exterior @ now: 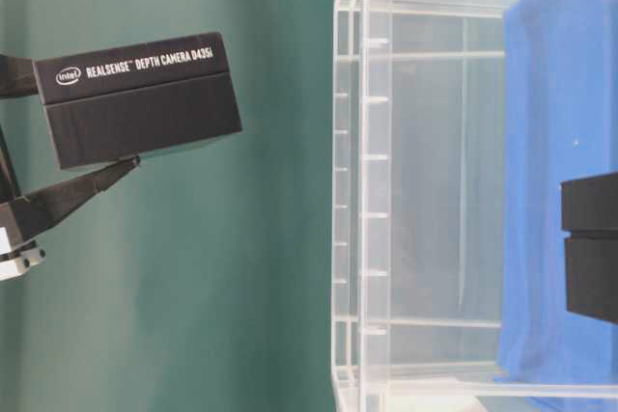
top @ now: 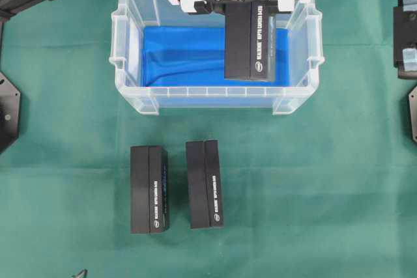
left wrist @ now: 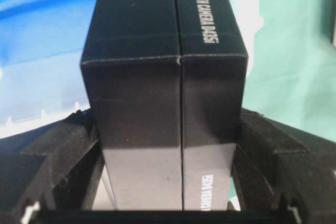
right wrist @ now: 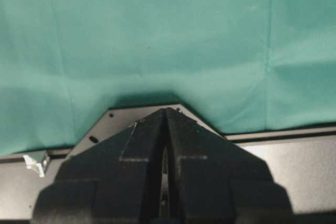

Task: Take the box out of the case with the left arm.
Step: 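Lift the gripped right box pair up out of the case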

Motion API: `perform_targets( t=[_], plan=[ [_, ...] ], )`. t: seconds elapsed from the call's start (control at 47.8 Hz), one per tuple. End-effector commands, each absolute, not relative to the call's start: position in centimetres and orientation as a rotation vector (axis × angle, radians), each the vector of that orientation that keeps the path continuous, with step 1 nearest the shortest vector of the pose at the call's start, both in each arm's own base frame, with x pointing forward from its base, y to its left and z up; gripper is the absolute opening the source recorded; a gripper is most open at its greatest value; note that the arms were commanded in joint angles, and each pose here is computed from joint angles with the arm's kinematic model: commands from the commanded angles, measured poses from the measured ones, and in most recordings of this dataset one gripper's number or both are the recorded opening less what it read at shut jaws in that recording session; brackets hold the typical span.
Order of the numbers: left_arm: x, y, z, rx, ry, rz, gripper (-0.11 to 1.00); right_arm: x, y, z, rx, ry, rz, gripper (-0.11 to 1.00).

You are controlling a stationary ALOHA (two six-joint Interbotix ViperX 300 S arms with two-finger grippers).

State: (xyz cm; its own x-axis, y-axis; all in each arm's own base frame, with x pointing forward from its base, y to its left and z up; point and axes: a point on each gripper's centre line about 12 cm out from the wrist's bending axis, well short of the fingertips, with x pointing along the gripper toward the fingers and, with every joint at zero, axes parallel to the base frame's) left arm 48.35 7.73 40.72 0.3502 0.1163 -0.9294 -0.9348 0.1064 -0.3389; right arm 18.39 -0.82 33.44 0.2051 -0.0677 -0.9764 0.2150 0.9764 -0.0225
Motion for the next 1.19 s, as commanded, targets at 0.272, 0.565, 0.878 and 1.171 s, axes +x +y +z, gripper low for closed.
perform_targets(
  t=[0.272,0.565,0.878,1.171],
  plan=[
    [46.49,7.71,44.33,-1.218,0.809,0.906,0.62,18.38,-0.79,33.75,0.132,1.344,-0.196,0.01],
    [46.49,7.75,44.33,-1.217,0.807,0.908,0.62,18.20,-0.81,33.72,0.131,1.359,-0.199,0.01],
    [46.49,7.77,44.29,-1.215,0.808,0.910,0.62,18.20,-0.82,33.71,0.133,1.359,-0.199,0.01],
    [46.51,7.79,44.30,-1.215,0.806,0.911,0.62,18.20,-0.79,33.71,0.132,1.359,-0.198,0.01]
  ],
)
